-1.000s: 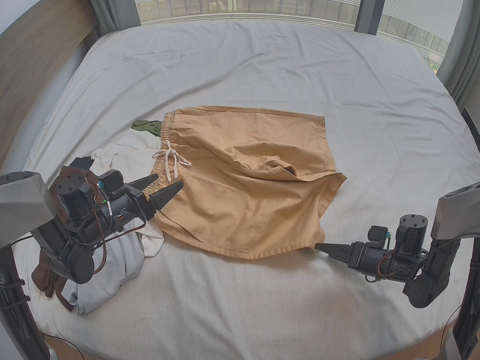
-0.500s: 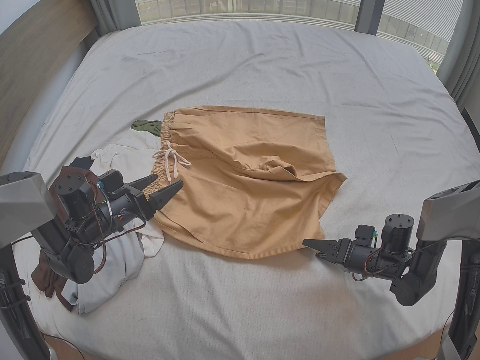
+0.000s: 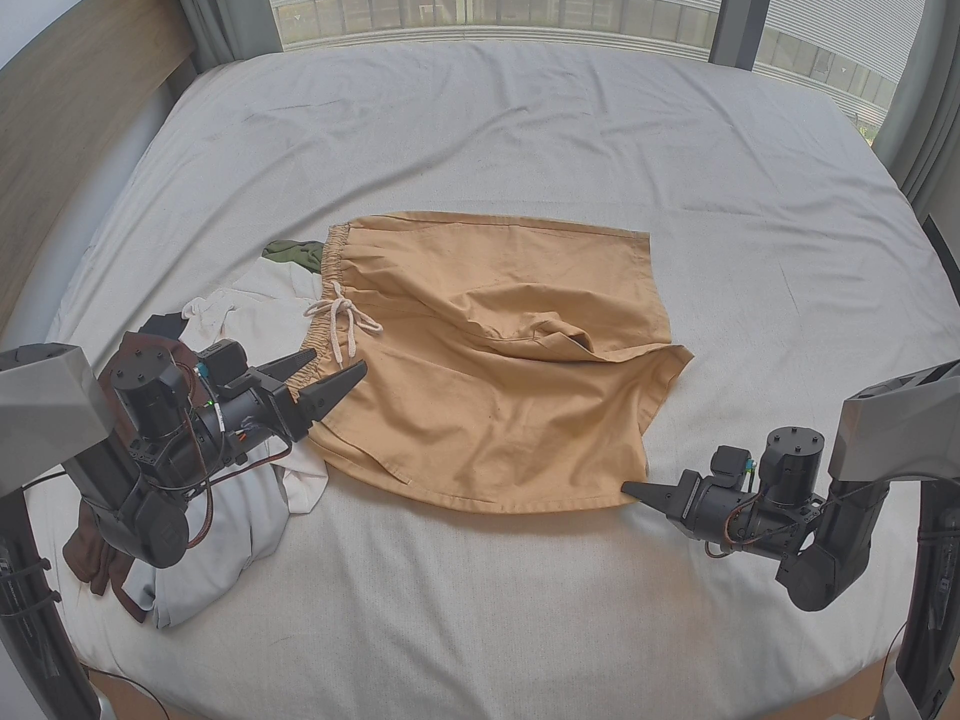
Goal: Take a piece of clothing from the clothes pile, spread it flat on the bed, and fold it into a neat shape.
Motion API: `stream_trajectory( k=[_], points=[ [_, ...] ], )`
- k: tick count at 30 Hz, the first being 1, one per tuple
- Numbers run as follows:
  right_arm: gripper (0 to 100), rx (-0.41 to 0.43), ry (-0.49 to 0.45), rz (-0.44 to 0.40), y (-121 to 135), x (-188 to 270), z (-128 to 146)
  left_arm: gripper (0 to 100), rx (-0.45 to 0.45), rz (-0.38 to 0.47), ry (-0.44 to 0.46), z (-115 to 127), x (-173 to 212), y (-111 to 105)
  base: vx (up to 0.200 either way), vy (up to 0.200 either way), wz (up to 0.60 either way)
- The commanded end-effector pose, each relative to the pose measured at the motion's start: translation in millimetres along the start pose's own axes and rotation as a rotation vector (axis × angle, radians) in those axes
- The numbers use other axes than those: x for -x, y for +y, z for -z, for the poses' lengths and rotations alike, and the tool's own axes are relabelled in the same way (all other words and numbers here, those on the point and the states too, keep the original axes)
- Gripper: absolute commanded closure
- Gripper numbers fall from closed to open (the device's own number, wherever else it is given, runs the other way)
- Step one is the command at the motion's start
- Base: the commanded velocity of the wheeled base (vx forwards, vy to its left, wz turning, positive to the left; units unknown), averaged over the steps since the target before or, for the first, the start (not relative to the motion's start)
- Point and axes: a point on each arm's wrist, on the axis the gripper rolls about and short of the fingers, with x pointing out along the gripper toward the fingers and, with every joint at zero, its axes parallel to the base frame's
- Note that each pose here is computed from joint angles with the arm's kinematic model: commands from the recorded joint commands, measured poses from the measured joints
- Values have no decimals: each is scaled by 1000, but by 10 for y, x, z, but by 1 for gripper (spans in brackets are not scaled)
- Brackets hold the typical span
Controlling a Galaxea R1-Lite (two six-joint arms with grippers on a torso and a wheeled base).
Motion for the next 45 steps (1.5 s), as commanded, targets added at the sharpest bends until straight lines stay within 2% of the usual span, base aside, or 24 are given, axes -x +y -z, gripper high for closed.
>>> stream_trajectory(
  k=[1,10,13,16,24,37,38,44,45],
  points=[
    [100,4,-6,-2,18,22,-13,0,3,-1,4,13,-1,3,0,0,0],
    [100,47,-19,-5,105,131,-35,0,3,0,5,18,-2,4,0,0,0],
    [100,108,-24,27,42,223,-44,0,6,-1,9,29,-3,2,0,0,0],
    [100,116,-9,59,-15,294,-2,0,7,-2,11,39,-5,6,0,0,0],
    [100,144,38,107,-83,408,118,0,31,-23,46,183,-18,101,0,0,0],
    [100,212,69,115,-119,389,180,0,91,-98,118,430,126,335,0,0,0],
    [0,214,72,117,-124,393,187,0,93,-108,121,445,136,359,0,0,0],
    [0,232,30,153,-115,412,143,0,108,-137,130,495,187,464,0,0,0],
    [0,241,-29,186,-104,444,61,0,113,-149,130,499,215,505,0,0,0]
  ],
)
